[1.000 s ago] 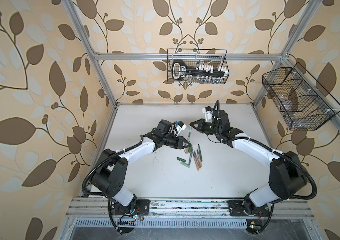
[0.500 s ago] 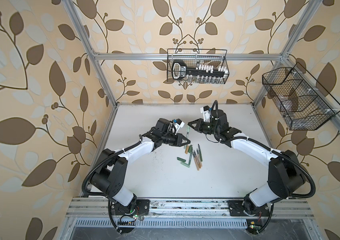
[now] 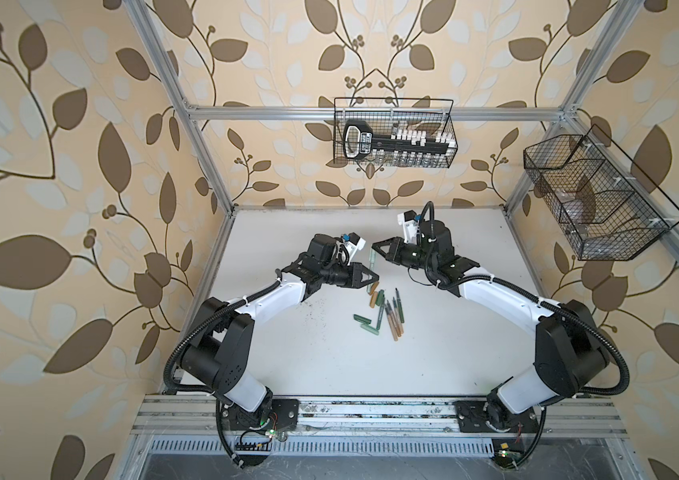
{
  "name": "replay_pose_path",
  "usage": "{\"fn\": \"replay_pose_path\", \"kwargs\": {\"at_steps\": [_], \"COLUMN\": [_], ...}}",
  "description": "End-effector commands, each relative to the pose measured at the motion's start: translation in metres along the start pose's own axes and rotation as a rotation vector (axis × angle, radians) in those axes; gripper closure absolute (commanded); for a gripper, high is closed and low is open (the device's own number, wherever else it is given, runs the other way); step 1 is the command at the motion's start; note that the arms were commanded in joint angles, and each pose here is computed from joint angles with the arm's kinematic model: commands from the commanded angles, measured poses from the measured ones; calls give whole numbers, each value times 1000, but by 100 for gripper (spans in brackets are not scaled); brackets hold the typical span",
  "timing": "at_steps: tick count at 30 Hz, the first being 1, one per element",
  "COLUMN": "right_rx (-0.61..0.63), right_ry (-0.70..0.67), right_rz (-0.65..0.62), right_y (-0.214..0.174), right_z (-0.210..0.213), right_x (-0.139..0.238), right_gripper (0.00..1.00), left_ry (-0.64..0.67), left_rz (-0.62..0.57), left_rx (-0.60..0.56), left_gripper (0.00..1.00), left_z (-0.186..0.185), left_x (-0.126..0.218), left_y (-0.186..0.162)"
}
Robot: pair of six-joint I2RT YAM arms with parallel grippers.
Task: Insert the pens into the pen caps
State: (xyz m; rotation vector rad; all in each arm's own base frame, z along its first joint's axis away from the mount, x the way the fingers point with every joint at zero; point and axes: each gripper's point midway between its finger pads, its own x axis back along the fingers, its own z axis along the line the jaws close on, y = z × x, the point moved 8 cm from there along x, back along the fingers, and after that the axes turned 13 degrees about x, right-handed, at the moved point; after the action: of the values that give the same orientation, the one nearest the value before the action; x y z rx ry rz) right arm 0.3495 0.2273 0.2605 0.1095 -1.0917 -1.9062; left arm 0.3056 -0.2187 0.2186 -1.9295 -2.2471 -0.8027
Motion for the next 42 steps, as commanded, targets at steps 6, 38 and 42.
{"fn": "replay_pose_path", "kwargs": {"at_steps": [6,38,42], "right_rx": [30,36,-13], "right_ry": [184,4,46], "right_rz": [144,336,221], "right_y": [-41,-62,-45], "right_z": [24,60,46], "right_x": [-8,10,20], "right_gripper": [97,99,86], "left_ry": [-76,26,-7], "left_rz": [-134,-375,-323], "left_rx": [-103,-281,-272], "left_gripper": [100,100,100], "left_z": [-22,-48,-50], "left_x": [45,73,70], "left_y": [37,58,55]}}
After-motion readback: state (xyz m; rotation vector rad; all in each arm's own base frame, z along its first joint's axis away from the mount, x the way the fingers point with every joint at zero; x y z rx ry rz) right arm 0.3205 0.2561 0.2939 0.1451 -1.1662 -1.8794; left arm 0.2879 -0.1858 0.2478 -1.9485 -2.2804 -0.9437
